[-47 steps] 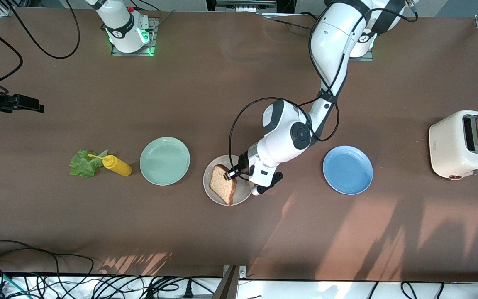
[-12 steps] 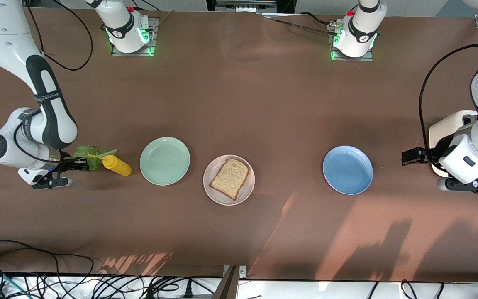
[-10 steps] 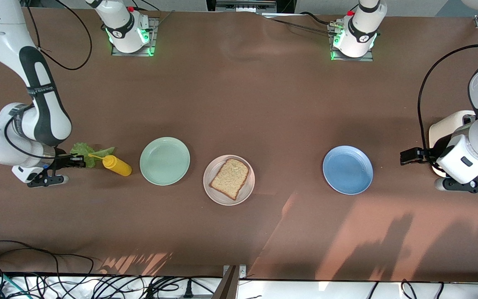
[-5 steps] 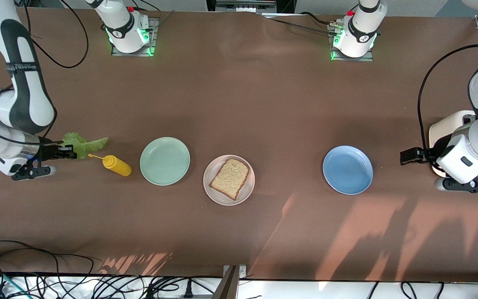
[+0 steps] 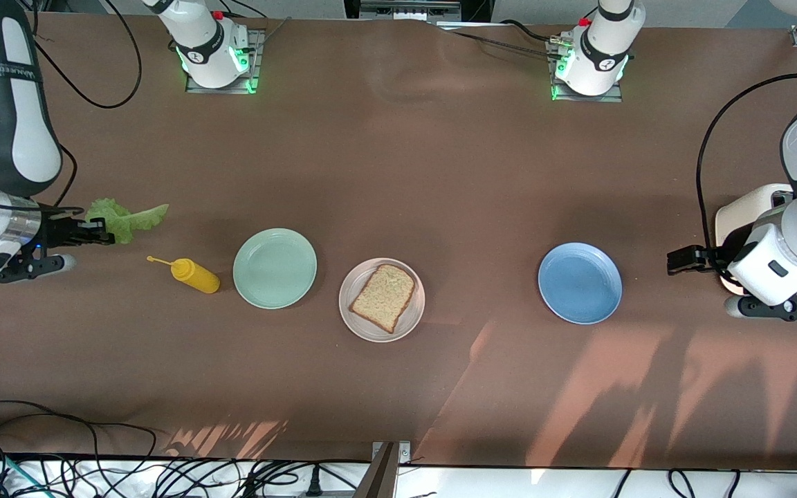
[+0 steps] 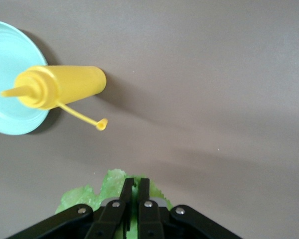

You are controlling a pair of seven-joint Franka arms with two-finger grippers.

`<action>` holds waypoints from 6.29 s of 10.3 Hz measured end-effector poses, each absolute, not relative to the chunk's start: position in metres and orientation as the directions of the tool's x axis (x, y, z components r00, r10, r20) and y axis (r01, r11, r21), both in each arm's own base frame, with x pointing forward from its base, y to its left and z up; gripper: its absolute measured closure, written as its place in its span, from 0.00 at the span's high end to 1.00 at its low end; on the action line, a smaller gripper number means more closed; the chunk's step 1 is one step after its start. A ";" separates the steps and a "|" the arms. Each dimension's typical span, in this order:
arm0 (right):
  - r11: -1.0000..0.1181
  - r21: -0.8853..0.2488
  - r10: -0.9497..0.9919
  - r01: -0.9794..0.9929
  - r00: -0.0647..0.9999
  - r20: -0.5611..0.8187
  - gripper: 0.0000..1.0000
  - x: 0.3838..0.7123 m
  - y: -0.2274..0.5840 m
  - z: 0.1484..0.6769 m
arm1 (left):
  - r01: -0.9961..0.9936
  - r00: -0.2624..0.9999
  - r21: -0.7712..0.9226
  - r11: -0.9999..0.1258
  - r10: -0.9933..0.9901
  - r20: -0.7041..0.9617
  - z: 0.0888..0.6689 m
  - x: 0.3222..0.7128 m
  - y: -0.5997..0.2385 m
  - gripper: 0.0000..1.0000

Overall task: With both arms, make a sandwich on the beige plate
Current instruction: 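Lift and carry the lettuce with the right gripper over the toast, then lower the lettuce onto the toast and open the right gripper, then move the right gripper to the mustard while the left gripper reaches the toaster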

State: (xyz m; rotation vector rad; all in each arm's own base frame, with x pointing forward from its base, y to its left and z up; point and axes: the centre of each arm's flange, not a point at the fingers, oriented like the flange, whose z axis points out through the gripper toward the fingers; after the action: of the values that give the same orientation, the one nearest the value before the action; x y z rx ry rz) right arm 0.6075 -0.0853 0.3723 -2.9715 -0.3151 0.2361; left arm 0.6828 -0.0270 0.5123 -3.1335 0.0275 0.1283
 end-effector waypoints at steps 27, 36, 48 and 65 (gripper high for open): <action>-0.876 -0.208 -0.415 -0.435 0.900 -0.133 0.07 0.680 0.389 0.293 | 0.017 0.995 0.003 -1.000 0.017 -0.094 0.526 0.672 -0.001 1.00; -0.835 -0.223 -0.501 -0.503 0.863 -0.073 0.07 0.682 0.405 0.243 | 0.025 0.995 0.002 -1.000 0.024 -0.093 0.526 0.672 0.004 1.00; -0.830 -0.258 -0.501 -0.495 0.864 -0.046 1.00 0.688 0.407 0.266 | 0.027 0.995 0.002 -1.000 0.027 -0.099 0.523 0.671 0.006 1.00; -0.764 -0.337 0.574 0.550 0.818 0.034 1.00 0.629 0.027 0.399 | -0.016 0.990 -0.046 -0.999 -0.009 -0.142 0.512 0.634 0.225 1.00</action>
State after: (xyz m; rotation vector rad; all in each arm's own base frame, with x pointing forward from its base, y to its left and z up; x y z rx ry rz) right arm 0.6293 0.0265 0.3991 -2.6696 -0.8512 0.1007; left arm 0.6342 0.2254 0.5123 -3.0872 0.0195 0.2196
